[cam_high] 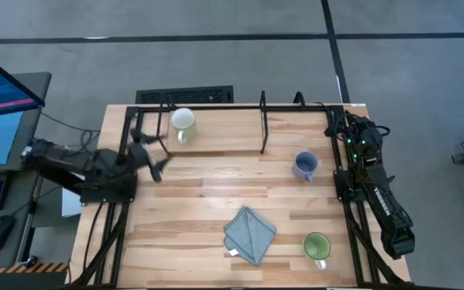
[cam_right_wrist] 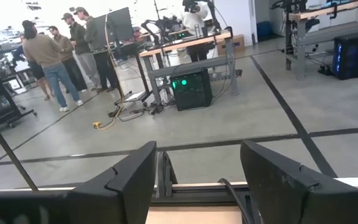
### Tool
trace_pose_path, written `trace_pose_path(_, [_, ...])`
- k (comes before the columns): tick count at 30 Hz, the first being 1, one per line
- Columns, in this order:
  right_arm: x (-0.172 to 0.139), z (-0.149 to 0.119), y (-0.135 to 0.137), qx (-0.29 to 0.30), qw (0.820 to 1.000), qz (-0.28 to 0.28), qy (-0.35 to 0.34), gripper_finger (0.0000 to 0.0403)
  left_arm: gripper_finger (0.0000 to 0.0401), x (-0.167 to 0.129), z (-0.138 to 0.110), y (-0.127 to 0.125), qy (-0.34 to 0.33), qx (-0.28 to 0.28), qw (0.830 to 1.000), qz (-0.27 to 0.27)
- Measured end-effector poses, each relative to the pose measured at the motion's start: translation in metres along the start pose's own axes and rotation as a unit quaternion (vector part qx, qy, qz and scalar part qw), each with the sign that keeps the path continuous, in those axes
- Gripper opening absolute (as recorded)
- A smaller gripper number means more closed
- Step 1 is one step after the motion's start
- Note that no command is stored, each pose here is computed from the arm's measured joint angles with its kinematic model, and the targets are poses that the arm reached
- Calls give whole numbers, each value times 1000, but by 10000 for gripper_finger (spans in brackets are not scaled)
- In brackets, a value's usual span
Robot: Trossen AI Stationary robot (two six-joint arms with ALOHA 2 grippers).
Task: Stack small to large cups/mugs on shelf
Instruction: Put the green mug with white handle on the shelf
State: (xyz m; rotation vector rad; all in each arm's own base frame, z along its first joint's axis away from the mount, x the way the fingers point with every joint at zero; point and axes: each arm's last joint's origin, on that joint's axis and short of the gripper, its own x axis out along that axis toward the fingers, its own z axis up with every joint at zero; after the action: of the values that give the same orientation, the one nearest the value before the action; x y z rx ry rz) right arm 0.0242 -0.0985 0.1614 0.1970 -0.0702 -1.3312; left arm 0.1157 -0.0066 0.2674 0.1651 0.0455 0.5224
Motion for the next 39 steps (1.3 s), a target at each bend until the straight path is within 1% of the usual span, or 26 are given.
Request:
trace_pose_path(2, [0, 0, 0, 0, 1000, 0, 0, 256, 304, -2, -2, 12, -7, -11, 999, 37])
trace_pose_path(6, [0, 0, 0, 0, 1000, 0, 0, 256, 304, -10, -6, 30, -8, -19, 998, 54])
trace_pose_path(9, [0, 0, 0, 1, 1000, 0, 0, 256, 304, -12, -15, 36, 25, -22, 997, 73])
trace_pose_path(12, [0, 0, 0, 0, 1000, 0, 0, 256, 304, -10, -22, 37, 47, -24, 996, 69])
trace_pose_path(16, [0, 0, 0, 0, 1000, 0, 0, 256, 304, -5, -31, 33, 27, -2, 999, 37])
trace_pose_path(18, [0, 0, 0, 0, 1000, 0, 0, 256, 304, -2, -36, 31, 13, 7, 999, 35])
trace_pose_path(21, [0, 0, 0, -3, 1000, 0, 0, 256, 304, 0, -43, 31, 19, 16, 999, 31])
trace_pose_path(24, [0, 0, 0, -4, 1000, 0, 0, 256, 304, 2, -46, 32, 21, 16, 1000, 16])
trace_pose_path(26, [0, 0, 0, -4, 1000, -2, -1, 256, 304, 3, -48, 34, 25, 20, 999, 24])
trace_pose_path(29, [0, 0, 0, -4, 1000, -2, -1, 256, 304, 4, -49, 40, 32, 22, 998, 51])
trace_pose_path(32, [0, 0, 0, -4, 1000, -2, -1, 256, 304, 5, -52, 44, 41, 18, 998, 46])
trace_pose_path(36, [0, 0, 0, -4, 1000, -3, -1, 256, 304, 5, -58, 47, 68, -1, 997, 42])
trace_pose_path(39, [0, 0, 0, -4, 1000, -3, -1, 256, 304, 3, -56, 48, 55, -6, 998, 32])
